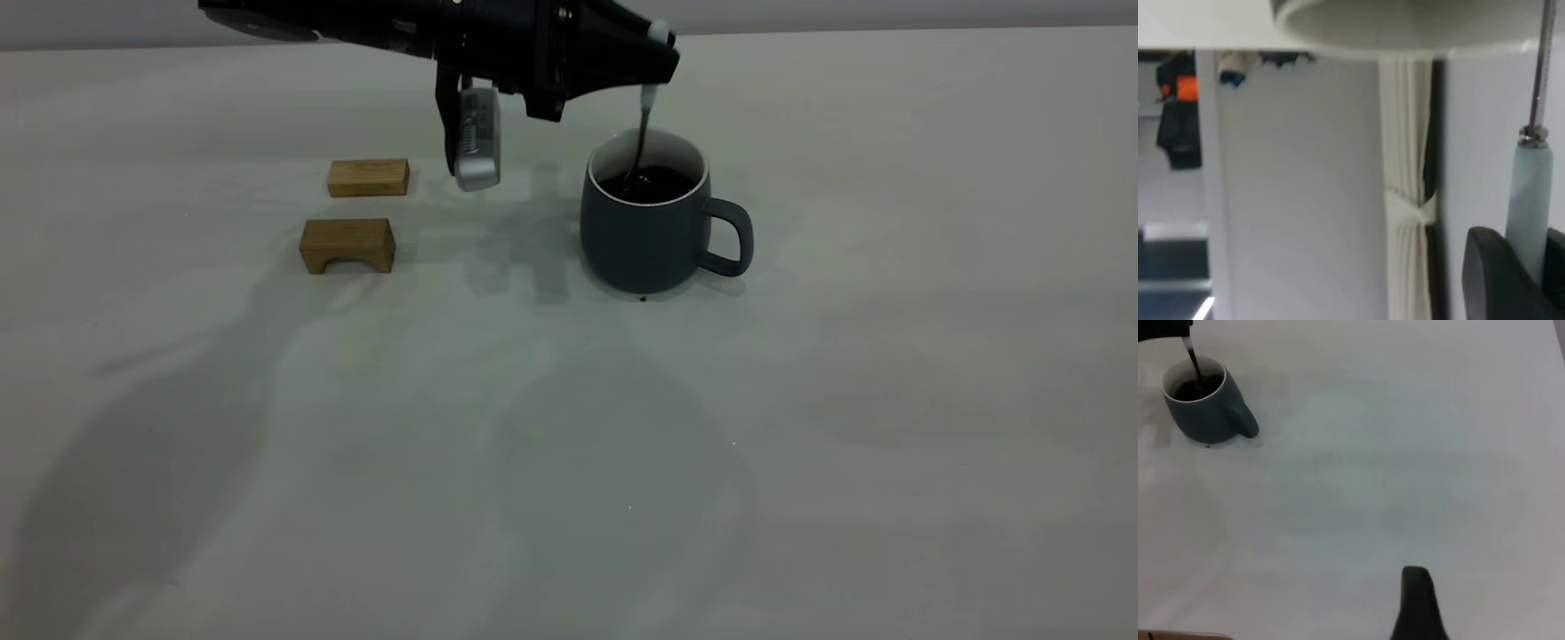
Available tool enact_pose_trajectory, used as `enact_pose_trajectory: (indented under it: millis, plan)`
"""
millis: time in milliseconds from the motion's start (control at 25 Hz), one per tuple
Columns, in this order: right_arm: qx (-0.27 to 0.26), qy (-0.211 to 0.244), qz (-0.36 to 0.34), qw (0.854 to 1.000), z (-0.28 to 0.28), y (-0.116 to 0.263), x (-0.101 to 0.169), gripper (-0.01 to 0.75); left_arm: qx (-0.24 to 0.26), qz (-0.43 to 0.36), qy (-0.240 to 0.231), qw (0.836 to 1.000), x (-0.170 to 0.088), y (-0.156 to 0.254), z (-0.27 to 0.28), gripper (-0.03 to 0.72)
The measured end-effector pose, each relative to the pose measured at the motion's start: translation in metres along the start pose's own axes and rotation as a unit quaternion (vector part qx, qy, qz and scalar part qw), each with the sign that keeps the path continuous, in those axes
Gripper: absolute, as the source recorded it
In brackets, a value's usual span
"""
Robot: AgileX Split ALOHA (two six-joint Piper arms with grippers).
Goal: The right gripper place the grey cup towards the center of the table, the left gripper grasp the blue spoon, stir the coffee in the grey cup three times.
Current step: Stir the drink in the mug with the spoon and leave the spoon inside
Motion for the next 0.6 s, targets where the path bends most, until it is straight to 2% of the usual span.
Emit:
enact_pose_trajectory:
  millis: [160, 360, 600]
  plan:
    - [0.0, 0.0, 0.0, 1.0, 0.0, 0.0, 0.0, 0.592, 0.031, 0.026, -0.038, 0.998, 0.008, 0.007, 0.001, 0.151]
    - [0.0, 0.0, 0.0, 1.0, 0.0, 0.0, 0.0, 0.592, 0.007, 0.084, -0.066, 0.994, 0.014, 0.003, 0.001, 0.151]
    - [0.0, 0.0, 0.0, 1.0, 0.0, 0.0, 0.0, 0.592, -0.052, 0.066, -0.028, 0.996, 0.007, -0.011, 0.001, 0.151]
Point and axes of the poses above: a point on each arm's last joint axis where the gripper is mounted, z pointing back along that axis away from the gripper, x along the wrist's bending axis when the last joint is at zero, y = z × x, the point moved 2 cm from there along -z, pointing out along that axis toward the gripper, and after that the axes turned 4 degrees about z, right-handed, at the moved point
